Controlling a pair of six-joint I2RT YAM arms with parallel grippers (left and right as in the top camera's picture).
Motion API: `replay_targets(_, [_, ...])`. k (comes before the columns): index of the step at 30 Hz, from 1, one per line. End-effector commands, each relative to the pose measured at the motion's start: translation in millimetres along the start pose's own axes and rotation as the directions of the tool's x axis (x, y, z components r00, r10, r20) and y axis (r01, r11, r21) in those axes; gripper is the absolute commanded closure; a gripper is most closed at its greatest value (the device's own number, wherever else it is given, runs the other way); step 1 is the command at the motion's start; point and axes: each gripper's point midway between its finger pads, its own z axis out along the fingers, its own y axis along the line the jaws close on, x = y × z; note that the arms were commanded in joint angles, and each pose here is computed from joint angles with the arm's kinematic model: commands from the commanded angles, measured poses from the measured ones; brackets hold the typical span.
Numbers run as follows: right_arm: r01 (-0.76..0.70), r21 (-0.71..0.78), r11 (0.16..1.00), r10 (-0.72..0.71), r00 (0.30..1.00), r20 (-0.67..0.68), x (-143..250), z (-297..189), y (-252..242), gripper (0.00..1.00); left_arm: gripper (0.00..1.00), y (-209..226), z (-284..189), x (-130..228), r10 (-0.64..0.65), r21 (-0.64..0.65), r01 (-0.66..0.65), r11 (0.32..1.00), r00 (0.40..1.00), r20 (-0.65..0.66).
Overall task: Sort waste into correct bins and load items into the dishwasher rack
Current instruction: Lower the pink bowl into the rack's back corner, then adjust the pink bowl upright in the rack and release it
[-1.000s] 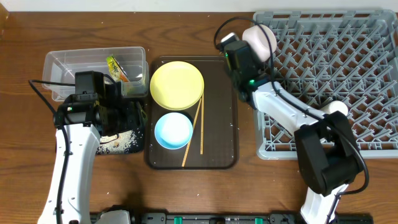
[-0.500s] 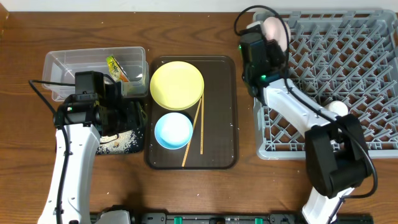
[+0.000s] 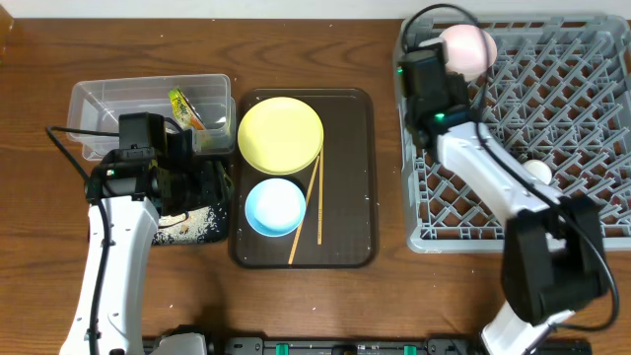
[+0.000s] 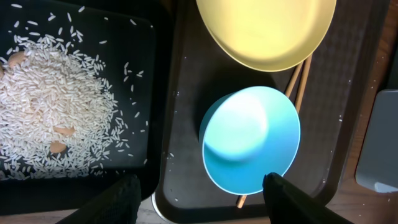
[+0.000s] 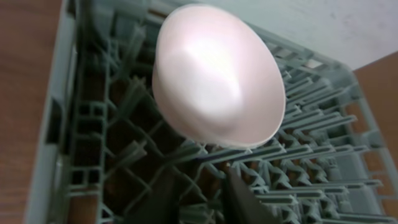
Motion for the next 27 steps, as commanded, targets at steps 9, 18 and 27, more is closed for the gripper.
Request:
replay_targets(9, [-0.389, -0.266, 0.882, 0.409, 0.912, 0.022, -34, -15, -61, 0.69, 0.34, 2, 0, 2, 0.007, -0.009, -0.007, 1.0, 1.0, 0.0])
replay_targets(18, [-0.606, -0.28, 0.745, 0.591, 0.794, -0.147, 4, 35, -83, 0.62, 0.34, 2, 0, 2, 0.007, -0.009, -0.007, 1.0, 1.0, 0.0])
replay_targets(27, [-0.63, -0.296, 0.718, 0.596, 0.776, -0.208, 21, 63, -61, 0.62, 0.34, 2, 0, 2, 0.007, -0.009, -0.007, 1.0, 1.0, 0.0])
